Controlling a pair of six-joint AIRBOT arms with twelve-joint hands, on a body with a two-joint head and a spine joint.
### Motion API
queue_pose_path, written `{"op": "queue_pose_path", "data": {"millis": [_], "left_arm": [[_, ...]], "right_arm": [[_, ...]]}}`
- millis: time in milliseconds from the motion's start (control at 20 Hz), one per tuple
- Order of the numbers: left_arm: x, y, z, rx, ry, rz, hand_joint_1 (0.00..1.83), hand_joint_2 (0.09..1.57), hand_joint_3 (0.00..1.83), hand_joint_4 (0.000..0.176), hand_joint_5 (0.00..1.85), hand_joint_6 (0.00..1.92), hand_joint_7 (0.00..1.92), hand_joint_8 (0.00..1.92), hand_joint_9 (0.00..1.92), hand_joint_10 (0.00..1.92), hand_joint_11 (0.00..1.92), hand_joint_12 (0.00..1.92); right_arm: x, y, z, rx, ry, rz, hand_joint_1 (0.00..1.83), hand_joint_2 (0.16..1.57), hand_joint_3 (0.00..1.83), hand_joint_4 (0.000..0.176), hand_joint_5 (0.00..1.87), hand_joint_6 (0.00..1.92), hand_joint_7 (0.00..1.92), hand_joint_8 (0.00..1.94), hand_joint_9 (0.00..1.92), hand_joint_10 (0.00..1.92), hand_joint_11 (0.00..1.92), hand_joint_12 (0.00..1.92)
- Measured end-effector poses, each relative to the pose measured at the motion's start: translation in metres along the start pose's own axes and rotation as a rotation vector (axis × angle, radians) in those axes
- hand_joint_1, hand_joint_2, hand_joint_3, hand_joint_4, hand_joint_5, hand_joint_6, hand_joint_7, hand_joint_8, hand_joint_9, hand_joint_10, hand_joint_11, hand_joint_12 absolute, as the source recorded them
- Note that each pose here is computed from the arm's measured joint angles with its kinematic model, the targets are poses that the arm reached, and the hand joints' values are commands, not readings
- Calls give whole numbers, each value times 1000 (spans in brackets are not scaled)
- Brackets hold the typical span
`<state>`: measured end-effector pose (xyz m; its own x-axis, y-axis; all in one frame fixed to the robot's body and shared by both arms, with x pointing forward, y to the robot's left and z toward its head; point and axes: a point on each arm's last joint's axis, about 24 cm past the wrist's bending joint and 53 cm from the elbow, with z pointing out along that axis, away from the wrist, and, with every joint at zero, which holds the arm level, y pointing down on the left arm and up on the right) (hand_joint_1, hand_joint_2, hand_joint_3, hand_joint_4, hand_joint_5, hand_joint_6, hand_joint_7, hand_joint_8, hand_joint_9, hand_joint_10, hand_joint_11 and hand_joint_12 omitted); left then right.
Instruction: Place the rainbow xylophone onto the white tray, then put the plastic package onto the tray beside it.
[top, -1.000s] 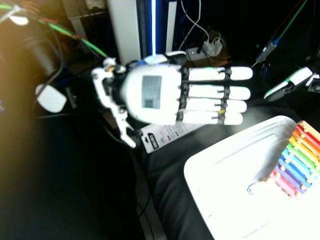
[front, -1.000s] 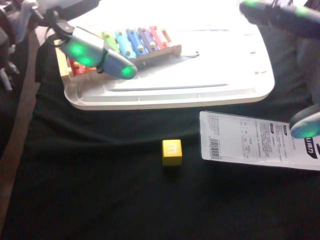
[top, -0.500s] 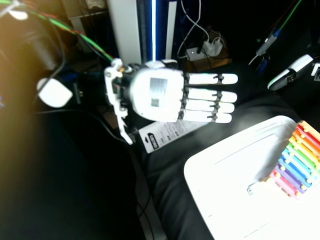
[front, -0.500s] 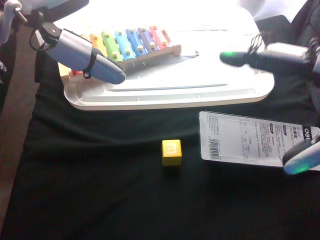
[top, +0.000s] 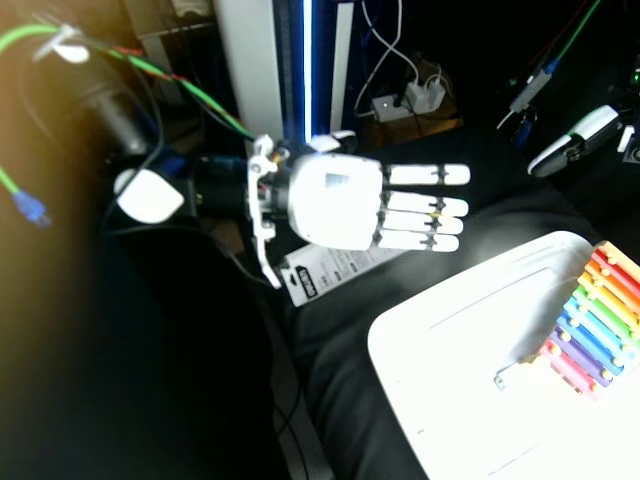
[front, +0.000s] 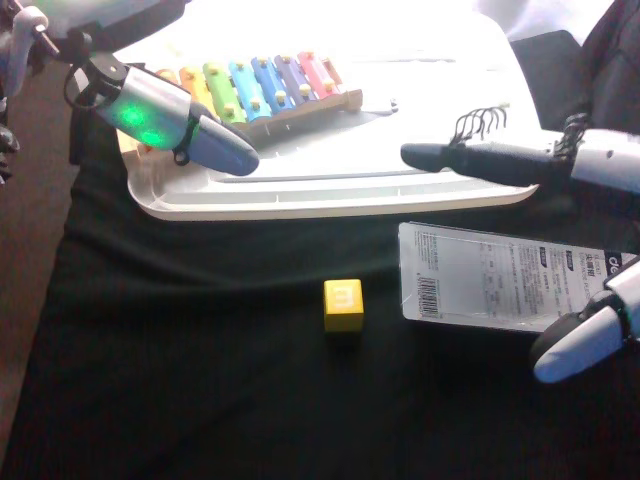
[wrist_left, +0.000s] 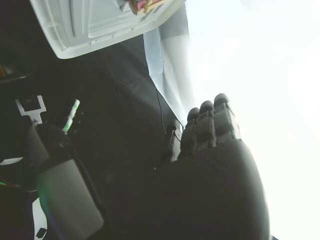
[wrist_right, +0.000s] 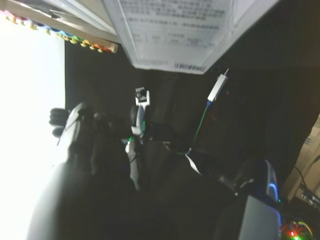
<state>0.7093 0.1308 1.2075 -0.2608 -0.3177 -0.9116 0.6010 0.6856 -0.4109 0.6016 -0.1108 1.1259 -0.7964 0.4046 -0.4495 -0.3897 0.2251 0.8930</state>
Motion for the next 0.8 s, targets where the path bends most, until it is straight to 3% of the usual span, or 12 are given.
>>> {"op": "queue_pose_path", "data": {"millis": [100, 150, 200, 250, 300, 400, 500, 550, 650, 700, 750, 800], "left_arm": [[0, 0, 0, -2, -1, -3, 707, 678, 2, 151, 0, 0, 0, 0, 0, 0, 0, 0], [0, 1, 0, -2, -1, -4, 705, 703, 12, 125, 0, 0, 0, 0, 0, 0, 0, 0], [1, 1, 0, -3, 2, -3, 711, 707, 12, 129, 0, 0, 0, 0, 0, 0, 0, 0], [1, 1, 0, -4, 2, -4, 693, 687, 1, 134, 0, 0, 0, 0, 0, 0, 0, 0], [1, 1, 0, -4, 2, -4, 669, 694, 4, 132, 0, 0, 0, 0, 0, 0, 0, 0], [2, 2, -1, -5, 2, -7, 675, 724, 15, 140, 0, 0, 0, 0, 0, 0, 0, 0], [3, 1, -1, -4, 4, -11, 651, 697, 1, 134, 0, 0, 0, 0, 0, 0, 0, 0], [4, 0, -1, -1, 6, -12, 675, 700, 2, 147, 0, 0, 0, 0, 0, 0, 0, 0], [4, -1, -1, 3, 4, -12, 598, 759, 24, 131, 0, 0, 0, 0, 0, 0, 0, 0], [4, -1, -1, 1, 4, -12, 583, 739, 11, 139, 0, 0, 0, 0, 0, 0, 0, 0], [4, -1, -1, 2, 4, -12, 615, 720, 1, 164, 0, 0, 0, 0, 0, 0, 0, 0], [4, -1, -1, 1, 4, -12, 590, 711, 0, 161, 0, 0, 0, 0, 0, 0, 0, 0]], "right_arm": [[4, -4, 3, 9, 5, 6, 769, 631, 0, 21, 0, 0, 0, 0, 4, 1, 96, 44], [4, -5, 3, 10, 5, 7, 724, 626, 0, 43, 0, 0, 0, 0, 7, 3, 130, 60], [4, -5, 3, 11, 4, 8, 725, 632, 0, 49, 0, 0, 0, 0, 6, 2, 135, 63], [4, -5, 3, 12, 4, 7, 687, 629, 0, 82, 0, 0, 0, 0, 9, 3, 146, 69], [4, -5, 3, 11, 4, 7, 657, 637, 0, 139, 0, 0, 0, 0, 1, 0, 125, 60], [7, -10, 2, 24, 8, 15, 637, 635, 0, 172, 0, 0, 0, 0, 0, 0, 143, 68], [9, -14, 2, 35, 13, 16, 640, 634, 0, 176, 0, 0, 0, 0, 0, 0, 135, 65], [10, -15, 2, 37, 14, 18, 634, 630, 0, 176, 0, 0, 0, 0, 0, 0, 149, 71], [12, -16, 3, 39, 16, 23, 604, 637, 1, 168, 0, 0, 0, 0, 11, 4, 169, 79], [14, -17, 2, 41, 19, 24, 622, 637, 1, 164, 0, 0, 0, 0, 9, 3, 155, 72], [14, -17, 2, 43, 19, 24, 627, 640, 2, 152, 0, 0, 0, 0, 1, 0, 130, 62], [14, -18, 3, 47, 19, 25, 620, 636, 0, 161, 0, 0, 0, 0, 0, 0, 134, 63]]}}
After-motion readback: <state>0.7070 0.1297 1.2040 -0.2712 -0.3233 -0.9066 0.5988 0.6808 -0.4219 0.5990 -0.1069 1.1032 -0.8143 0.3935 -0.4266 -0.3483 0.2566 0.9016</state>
